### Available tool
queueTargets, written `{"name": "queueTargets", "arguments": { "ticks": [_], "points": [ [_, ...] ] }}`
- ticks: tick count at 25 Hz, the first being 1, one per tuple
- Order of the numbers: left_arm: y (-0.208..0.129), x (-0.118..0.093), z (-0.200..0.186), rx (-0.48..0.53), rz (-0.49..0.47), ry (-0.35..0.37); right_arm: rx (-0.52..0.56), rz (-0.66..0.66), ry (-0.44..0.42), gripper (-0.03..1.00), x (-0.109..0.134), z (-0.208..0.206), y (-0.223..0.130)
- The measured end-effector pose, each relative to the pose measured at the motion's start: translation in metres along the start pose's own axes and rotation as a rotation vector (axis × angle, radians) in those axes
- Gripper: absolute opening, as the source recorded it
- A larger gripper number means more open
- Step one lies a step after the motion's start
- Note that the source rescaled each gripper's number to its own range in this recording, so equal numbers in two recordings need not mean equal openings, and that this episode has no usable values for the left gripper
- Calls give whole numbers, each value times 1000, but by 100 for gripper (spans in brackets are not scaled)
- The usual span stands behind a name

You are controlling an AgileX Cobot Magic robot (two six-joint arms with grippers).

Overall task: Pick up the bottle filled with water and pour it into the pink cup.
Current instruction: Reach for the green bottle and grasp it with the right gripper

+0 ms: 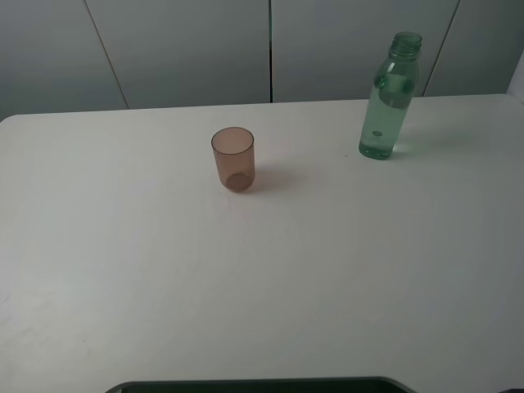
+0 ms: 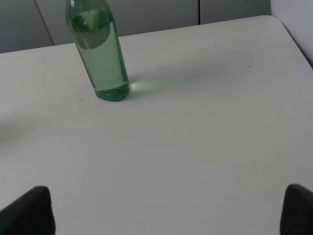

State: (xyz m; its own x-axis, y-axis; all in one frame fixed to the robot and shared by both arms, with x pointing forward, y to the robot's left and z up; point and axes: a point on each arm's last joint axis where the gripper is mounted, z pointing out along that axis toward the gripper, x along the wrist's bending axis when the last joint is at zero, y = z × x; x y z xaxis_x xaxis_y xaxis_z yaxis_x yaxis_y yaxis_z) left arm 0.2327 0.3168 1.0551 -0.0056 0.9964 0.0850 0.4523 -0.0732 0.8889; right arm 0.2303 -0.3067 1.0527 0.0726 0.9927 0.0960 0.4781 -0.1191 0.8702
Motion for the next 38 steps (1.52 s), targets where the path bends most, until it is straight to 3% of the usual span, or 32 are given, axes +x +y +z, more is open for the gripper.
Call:
{"name": "queueTargets", "arguments": {
  "ticks": [38],
  "points": [
    [0, 0, 0, 0, 6, 0, 0, 0, 0, 100, 0, 0, 0]
  ]
}}
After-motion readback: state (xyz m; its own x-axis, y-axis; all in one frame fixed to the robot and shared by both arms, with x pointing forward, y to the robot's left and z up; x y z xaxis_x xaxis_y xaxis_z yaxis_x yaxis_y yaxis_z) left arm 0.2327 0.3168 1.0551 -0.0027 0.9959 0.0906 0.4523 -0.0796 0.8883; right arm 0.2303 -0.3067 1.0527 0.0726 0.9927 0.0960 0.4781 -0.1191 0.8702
